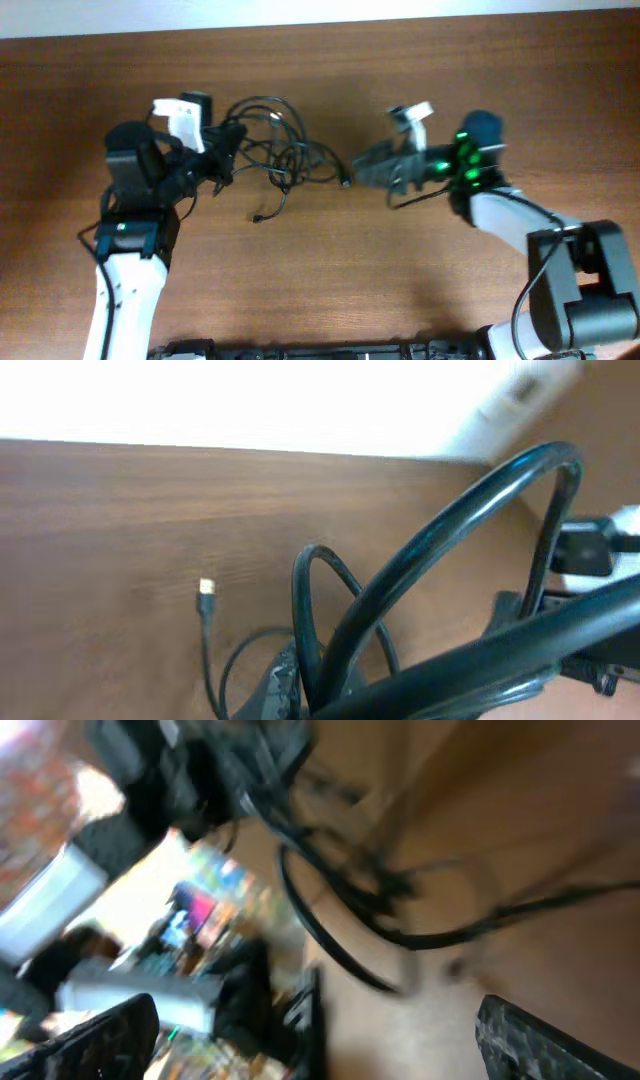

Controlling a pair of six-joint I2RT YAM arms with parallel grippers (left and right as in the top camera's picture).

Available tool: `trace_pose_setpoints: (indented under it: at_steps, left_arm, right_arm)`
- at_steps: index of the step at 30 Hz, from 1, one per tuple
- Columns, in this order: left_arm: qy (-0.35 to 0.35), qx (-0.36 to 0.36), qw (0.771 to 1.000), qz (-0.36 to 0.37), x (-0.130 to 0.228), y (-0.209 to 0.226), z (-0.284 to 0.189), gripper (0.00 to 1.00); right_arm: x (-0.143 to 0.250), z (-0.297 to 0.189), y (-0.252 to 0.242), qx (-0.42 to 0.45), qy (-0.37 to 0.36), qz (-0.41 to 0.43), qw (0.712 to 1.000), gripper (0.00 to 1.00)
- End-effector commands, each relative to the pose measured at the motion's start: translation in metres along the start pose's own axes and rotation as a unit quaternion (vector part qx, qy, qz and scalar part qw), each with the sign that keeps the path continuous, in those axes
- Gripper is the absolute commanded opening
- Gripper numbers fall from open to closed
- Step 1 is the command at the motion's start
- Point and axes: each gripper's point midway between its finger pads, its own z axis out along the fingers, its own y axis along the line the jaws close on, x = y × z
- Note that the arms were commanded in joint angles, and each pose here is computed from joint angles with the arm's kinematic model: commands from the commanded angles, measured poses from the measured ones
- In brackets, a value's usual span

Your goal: Untangle cables

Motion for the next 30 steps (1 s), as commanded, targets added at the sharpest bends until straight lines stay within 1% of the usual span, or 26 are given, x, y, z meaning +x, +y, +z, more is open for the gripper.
trace_pose_setpoints:
  at_steps: [1, 3, 6, 9, 11, 13, 16, 18, 19, 21, 24, 26, 30]
  left_arm:
    - [-0.055, -0.075, 0.988, -0.125, -0.025, 0.014, -0.023, 0.0]
    - [-0.062, -0.098, 0.98, -0.163, -0.024, 0.021, -0.028, 0.0]
    - [-0.059, -0.099, 0.977, -0.181, -0.022, 0.021, -0.028, 0.0]
    - [-0.054, -0.101, 0.976, -0.185, -0.019, 0.022, -0.028, 0.0]
    - [-0.052, -0.102, 0.976, -0.186, -0.018, 0.022, -0.028, 0.0]
    - [-0.052, -0.102, 0.976, -0.186, -0.018, 0.022, -0.028, 0.0]
    - [-0.053, -0.102, 0.976, -0.186, -0.018, 0.022, -0.028, 0.0]
    - [-0.055, -0.109, 0.975, -0.186, -0.018, 0.025, -0.029, 0.0]
    - [-0.056, -0.113, 0.974, -0.187, -0.018, 0.026, -0.029, 0.0]
    - [-0.06, -0.118, 0.971, -0.197, -0.018, 0.028, -0.029, 0.0]
    - [-0.066, -0.129, 0.963, -0.226, -0.018, 0.034, -0.029, 0.0]
    - [-0.074, -0.142, 0.953, -0.259, -0.018, 0.04, -0.029, 0.0]
    - [-0.101, -0.162, 0.919, -0.344, -0.019, 0.051, -0.032, 0.0]
  right_arm:
    - [-0.02, -0.047, -0.006, 0.025, -0.04, 0.013, 0.999, 0.99]
    - [-0.024, -0.058, -0.007, 0.034, -0.052, 0.012, 0.998, 0.99]
    - [-0.032, -0.068, -0.01, 0.051, -0.073, 0.0, 0.996, 0.99]
    - [-0.051, -0.082, -0.026, 0.101, -0.13, -0.016, 0.986, 0.99]
    - [-0.068, -0.092, -0.039, 0.151, -0.175, -0.051, 0.972, 0.99]
    - [-0.083, -0.104, -0.055, 0.209, -0.217, -0.079, 0.95, 0.99]
    - [-0.097, -0.122, -0.077, 0.291, -0.236, -0.124, 0.919, 0.99]
    - [-0.105, -0.131, -0.089, 0.337, -0.229, -0.138, 0.903, 0.99]
    - [-0.109, -0.134, -0.092, 0.351, -0.218, -0.142, 0.899, 0.99]
    - [-0.115, -0.135, -0.095, 0.368, -0.189, -0.134, 0.901, 0.99]
    - [-0.113, -0.132, -0.094, 0.38, -0.143, -0.091, 0.909, 0.99]
    - [-0.102, -0.12, -0.088, 0.381, -0.1, -0.07, 0.917, 0.99]
    - [-0.056, -0.075, -0.061, 0.357, 0.008, -0.057, 0.932, 0.99]
